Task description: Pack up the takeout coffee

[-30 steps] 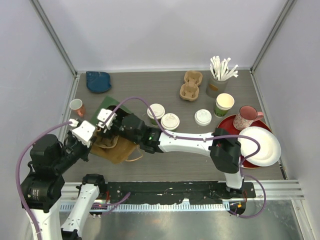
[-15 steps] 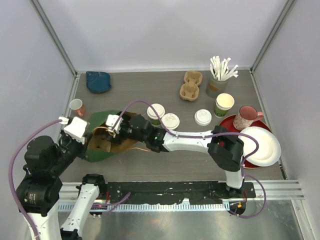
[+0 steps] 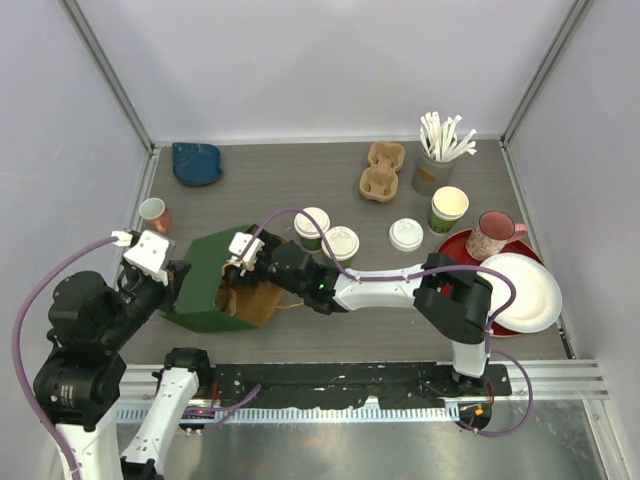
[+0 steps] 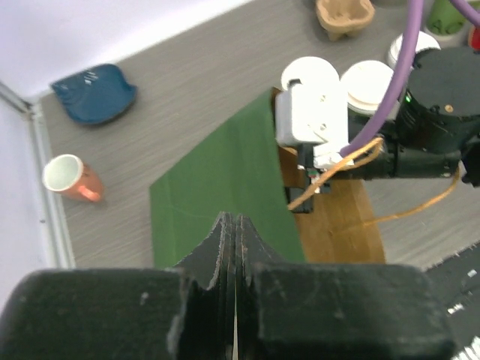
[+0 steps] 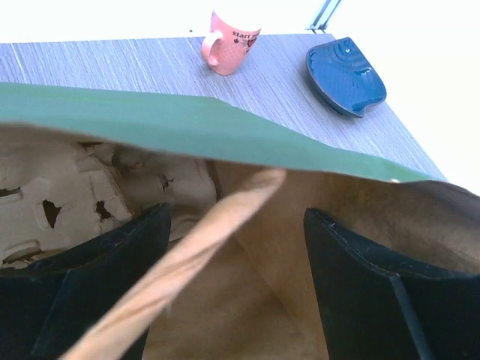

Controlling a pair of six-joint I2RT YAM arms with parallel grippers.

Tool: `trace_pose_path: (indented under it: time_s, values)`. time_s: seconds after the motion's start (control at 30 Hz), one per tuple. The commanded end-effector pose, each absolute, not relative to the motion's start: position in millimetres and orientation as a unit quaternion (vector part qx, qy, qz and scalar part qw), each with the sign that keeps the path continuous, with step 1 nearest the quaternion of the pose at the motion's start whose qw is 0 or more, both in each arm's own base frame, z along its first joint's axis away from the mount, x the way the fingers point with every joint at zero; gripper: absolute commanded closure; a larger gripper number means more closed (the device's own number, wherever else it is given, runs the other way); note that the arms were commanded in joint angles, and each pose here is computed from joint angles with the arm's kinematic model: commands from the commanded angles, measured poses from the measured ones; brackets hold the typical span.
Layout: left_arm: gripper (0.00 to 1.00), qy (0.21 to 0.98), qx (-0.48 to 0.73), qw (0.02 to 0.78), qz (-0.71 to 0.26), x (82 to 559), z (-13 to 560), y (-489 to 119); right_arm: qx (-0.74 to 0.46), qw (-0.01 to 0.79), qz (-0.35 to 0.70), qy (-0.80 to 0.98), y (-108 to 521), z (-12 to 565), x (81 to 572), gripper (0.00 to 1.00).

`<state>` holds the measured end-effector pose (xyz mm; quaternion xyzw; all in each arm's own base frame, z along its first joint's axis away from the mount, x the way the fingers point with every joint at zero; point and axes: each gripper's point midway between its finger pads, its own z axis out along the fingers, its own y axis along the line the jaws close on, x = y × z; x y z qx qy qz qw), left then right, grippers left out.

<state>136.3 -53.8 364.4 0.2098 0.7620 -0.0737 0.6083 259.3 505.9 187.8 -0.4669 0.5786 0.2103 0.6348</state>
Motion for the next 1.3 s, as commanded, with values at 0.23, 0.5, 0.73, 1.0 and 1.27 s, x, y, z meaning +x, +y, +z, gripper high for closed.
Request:
trace_pose_path:
  time_s: [0.23, 0.5, 0.73, 1.0, 1.27]
  values:
    - [0.25, 0.82, 0.252, 0.484, -0.176, 129.8, 306.6, -85.1, -0.379, 0.634, 0.283, 0.612, 534.5, 242.2, 261.9, 0.24]
    - [0.34, 0.874, 0.197, 0.438, -0.073, 165.7, 272.8, -45.6, -0.377, 0.611, 0.308, 0.624, 550.7, 235.4, 253.3, 0.26]
    - [0.56, 0.904, 0.177, 0.388, -0.029, 182.6, 248.4, -28.6, -0.389, 0.599, 0.309, 0.628, 557.0, 227.3, 249.5, 0.26]
    - [1.0, 0.88, 0.141, 0.453, 0.0, 180.6, 285.9, -18.4, -0.408, 0.602, 0.321, 0.607, 546.3, 227.2, 236.9, 0.26]
    - [1.0, 0.867, 0.117, 0.484, -0.027, 176.7, 306.4, -25.9, -0.385, 0.664, 0.328, 0.551, 521.9, 255.4, 217.3, 0.25]
